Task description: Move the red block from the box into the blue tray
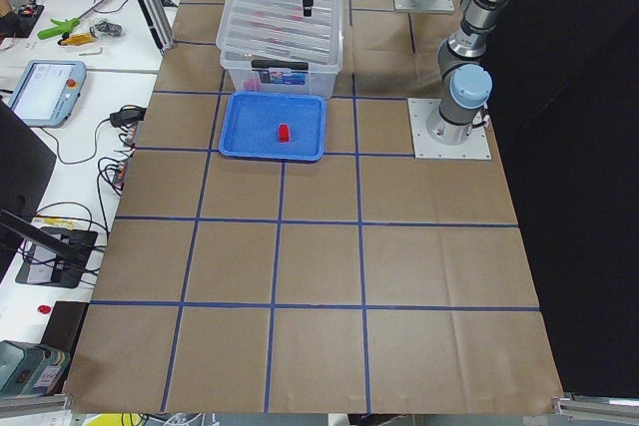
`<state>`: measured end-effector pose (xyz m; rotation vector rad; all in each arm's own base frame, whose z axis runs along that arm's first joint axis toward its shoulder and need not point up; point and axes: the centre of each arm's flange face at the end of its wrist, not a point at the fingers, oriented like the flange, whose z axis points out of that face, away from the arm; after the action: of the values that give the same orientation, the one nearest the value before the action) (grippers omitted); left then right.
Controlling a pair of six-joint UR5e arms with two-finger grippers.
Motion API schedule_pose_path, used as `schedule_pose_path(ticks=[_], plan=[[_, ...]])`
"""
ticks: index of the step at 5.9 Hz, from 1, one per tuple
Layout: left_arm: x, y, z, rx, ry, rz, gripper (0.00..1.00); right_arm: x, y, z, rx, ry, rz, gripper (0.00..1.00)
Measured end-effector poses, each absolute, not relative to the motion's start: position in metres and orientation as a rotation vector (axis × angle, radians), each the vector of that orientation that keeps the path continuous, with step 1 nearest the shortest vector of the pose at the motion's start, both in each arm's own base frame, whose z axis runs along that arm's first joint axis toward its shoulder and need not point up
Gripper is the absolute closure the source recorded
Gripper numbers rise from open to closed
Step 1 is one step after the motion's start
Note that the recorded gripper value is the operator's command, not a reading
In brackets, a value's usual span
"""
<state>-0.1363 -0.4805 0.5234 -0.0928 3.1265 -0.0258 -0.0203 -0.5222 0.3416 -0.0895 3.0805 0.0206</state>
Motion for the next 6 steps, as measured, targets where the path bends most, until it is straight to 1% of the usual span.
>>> schedule_pose_path(ticks=[3,6], plan=[[-0.136,-0.48,0.524,-0.093,3.125,-0.029,0.02,-0.012,-0.528,0.354,-0.11,3.091,-0.017,0.0],[-0.137,-0.48,0.524,-0.092,3.125,-0.027,0.02,-0.011,-0.545,0.409,-0.112,3.111,-0.083,0.0]])
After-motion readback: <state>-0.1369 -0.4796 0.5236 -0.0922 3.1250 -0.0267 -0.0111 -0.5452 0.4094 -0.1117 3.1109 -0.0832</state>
